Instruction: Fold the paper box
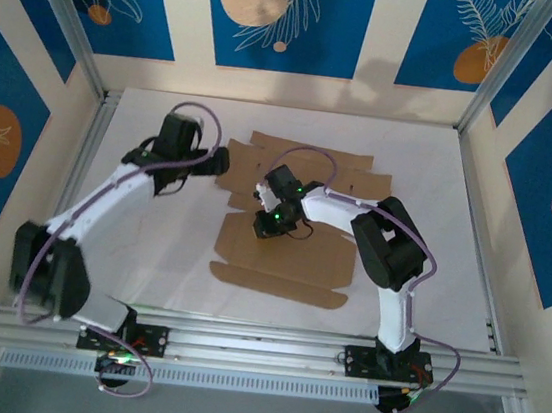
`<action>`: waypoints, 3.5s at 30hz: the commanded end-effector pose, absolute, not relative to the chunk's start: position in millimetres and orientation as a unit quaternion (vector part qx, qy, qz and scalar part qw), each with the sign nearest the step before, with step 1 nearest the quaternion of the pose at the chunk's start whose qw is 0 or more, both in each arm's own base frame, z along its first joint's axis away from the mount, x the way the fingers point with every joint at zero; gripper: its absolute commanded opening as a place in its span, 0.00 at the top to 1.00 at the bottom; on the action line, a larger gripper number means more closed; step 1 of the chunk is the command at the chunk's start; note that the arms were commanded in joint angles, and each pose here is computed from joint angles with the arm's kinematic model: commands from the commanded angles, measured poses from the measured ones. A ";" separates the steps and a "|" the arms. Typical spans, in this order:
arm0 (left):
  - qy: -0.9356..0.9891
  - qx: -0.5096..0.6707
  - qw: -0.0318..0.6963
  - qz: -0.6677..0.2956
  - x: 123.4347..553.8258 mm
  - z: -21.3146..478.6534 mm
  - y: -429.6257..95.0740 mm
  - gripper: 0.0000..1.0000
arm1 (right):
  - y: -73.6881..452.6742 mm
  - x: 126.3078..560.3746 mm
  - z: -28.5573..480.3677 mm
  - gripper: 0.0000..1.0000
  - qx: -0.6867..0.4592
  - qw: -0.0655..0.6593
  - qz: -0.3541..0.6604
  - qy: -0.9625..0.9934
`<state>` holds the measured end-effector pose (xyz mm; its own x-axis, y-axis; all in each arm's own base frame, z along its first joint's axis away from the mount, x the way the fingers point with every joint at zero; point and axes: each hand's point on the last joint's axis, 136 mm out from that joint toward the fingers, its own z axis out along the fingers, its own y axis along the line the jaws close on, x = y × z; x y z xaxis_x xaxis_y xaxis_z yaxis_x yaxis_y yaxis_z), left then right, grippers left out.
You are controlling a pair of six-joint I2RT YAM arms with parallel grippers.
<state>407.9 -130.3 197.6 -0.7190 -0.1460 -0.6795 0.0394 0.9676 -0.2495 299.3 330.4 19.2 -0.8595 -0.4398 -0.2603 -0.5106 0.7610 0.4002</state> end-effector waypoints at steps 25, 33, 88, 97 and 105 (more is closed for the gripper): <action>0.890 0.076 0.207 -0.400 523.4 61.6 -164.0 0.53 | 318.3 277.0 23.6 0.86 -0.297 0.053 0.233 0.925; 0.880 0.075 0.211 -0.420 526.7 63.5 -169.0 0.93 | 319.5 284.2 36.4 0.88 -0.293 0.070 0.239 0.923; 0.649 0.270 0.634 -0.321 470.7 210.8 -176.9 1.00 | 240.1 521.6 289.9 0.11 0.176 0.256 0.319 0.896; 0.642 0.270 0.636 -0.331 468.5 217.6 -184.5 1.00 | 317.2 492.0 297.5 0.01 -0.091 0.388 0.155 0.904; 0.642 0.278 0.633 -0.331 460.5 215.0 -190.7 1.00 | 342.3 506.8 309.4 0.01 -0.134 0.477 0.064 0.866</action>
